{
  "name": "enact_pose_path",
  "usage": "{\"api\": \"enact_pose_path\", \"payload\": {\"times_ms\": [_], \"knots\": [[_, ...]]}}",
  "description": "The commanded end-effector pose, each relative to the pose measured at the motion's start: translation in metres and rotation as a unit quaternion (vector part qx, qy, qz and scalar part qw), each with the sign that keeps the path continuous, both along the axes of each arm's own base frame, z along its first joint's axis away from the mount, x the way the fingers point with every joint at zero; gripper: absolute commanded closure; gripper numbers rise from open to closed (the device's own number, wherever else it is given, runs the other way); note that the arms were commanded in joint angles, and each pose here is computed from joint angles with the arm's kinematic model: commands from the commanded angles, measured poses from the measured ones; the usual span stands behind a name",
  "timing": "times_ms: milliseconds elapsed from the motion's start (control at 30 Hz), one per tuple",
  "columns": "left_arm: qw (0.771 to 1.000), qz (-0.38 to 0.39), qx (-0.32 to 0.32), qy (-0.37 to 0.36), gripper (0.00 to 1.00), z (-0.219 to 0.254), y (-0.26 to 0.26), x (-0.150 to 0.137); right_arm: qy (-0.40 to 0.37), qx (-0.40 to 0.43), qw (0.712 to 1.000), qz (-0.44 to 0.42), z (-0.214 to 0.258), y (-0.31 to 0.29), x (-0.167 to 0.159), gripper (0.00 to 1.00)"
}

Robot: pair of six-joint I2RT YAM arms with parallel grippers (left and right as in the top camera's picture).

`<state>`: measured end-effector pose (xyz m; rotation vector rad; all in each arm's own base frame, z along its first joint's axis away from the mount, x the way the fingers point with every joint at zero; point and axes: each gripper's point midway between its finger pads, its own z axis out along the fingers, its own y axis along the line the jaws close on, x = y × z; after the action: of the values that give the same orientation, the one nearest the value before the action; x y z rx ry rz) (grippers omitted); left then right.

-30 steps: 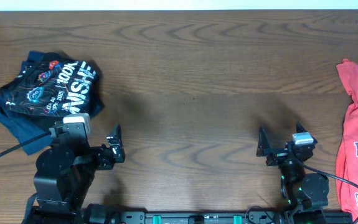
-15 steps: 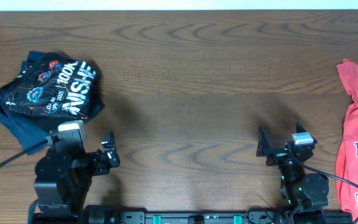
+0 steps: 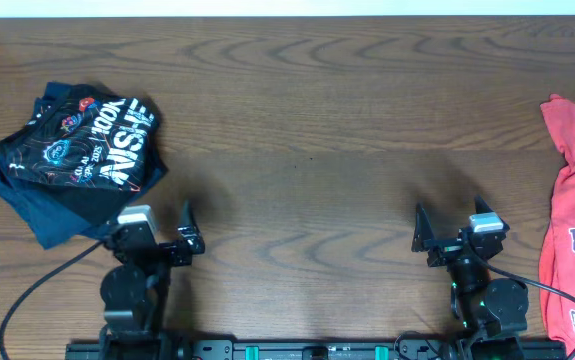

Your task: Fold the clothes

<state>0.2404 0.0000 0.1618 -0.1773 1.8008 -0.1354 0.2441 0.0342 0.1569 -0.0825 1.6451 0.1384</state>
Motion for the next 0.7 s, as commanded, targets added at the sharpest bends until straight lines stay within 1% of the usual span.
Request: {"api": "enact_pose_path", "payload": {"times_ms": [0,167,267,400,500,633,667], "knots": [[0.999,0.006,0.009,-0.041,0.02,0.000,0.003,0.004,-0.001,-0.006,1.000,0.007,0.000,0.003,-0.001,0.01],[0.992,0.006,0.021,-0.126,0.02,0.018,0.003,0.008,-0.001,-0.006,1.000,0.007,0.000,0.003,-0.001,0.01],[0.988,0.006,0.021,-0.151,0.02,0.029,0.003,0.006,-0.001,-0.006,1.000,0.007,0.000,0.003,-0.001,0.01],[0.991,0.006,0.021,-0.133,0.02,0.020,0.003,0.006,-0.001,-0.006,1.000,0.007,0.000,0.003,-0.001,0.01],[0.994,0.005,0.021,-0.103,0.02,0.005,0.003,0.006,-0.001,-0.006,1.000,0.007,0.000,0.003,-0.001,0.01],[0.999,0.004,0.022,-0.041,0.02,-0.025,0.003,0.003,-0.001,-0.006,1.000,0.007,0.000,0.003,-0.001,0.01],[0.999,0.004,0.022,-0.042,0.02,-0.025,0.003,0.004,-0.001,-0.006,1.000,0.007,0.000,0.003,-0.001,0.01]]}}
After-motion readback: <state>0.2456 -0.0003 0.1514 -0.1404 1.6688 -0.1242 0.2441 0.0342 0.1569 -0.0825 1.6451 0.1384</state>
